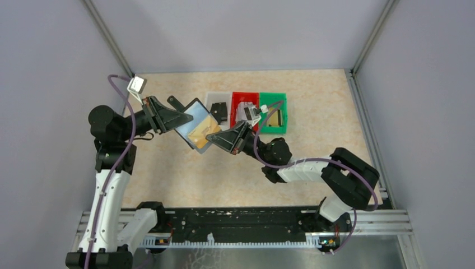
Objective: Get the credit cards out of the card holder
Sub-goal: Remove the credit card from the card holder.
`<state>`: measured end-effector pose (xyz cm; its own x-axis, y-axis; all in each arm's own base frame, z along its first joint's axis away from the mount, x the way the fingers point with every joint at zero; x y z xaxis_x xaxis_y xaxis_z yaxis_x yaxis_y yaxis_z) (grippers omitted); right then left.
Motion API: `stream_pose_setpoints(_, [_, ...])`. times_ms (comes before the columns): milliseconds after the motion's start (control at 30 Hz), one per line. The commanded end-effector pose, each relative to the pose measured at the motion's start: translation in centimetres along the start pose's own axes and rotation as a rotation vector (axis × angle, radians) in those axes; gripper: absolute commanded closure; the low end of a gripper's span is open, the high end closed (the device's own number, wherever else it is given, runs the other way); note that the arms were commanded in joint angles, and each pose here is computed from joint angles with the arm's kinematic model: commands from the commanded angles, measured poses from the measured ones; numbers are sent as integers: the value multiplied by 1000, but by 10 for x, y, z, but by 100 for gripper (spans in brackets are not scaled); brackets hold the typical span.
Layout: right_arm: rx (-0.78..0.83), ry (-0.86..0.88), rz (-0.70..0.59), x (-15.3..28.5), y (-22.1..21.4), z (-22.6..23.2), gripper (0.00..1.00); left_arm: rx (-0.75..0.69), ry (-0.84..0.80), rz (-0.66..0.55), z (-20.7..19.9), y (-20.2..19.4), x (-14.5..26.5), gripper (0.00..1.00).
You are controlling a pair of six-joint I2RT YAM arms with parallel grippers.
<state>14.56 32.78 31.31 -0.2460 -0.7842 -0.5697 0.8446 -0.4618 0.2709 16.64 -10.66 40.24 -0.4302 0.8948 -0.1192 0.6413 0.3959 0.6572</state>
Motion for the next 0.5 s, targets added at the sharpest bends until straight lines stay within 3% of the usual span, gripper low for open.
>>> stream_pose_setpoints(0, [65,67,-12,10,2,25,100,-229,54,-109,-20,20,2,100])
stream_pose_setpoints(267, [76,18,11,18,8,24,100,-396,163,-155,-20,33,4,100])
stream_pose_setpoints(467, [131,-72,24,29,32,30,100,-409,148,-133,-21,30,5,100])
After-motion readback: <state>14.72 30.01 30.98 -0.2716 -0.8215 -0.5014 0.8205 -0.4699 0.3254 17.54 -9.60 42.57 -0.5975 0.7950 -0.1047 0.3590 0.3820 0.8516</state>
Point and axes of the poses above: each gripper's point midway between its finger pads, its own x axis back along the fingers, its own z axis along the line the jaws close on, y = z × x, the point moved 8 cm from there along x, back along the fingers, and after that the axes turned 3 degrees about -x, right-handed, at the moved point
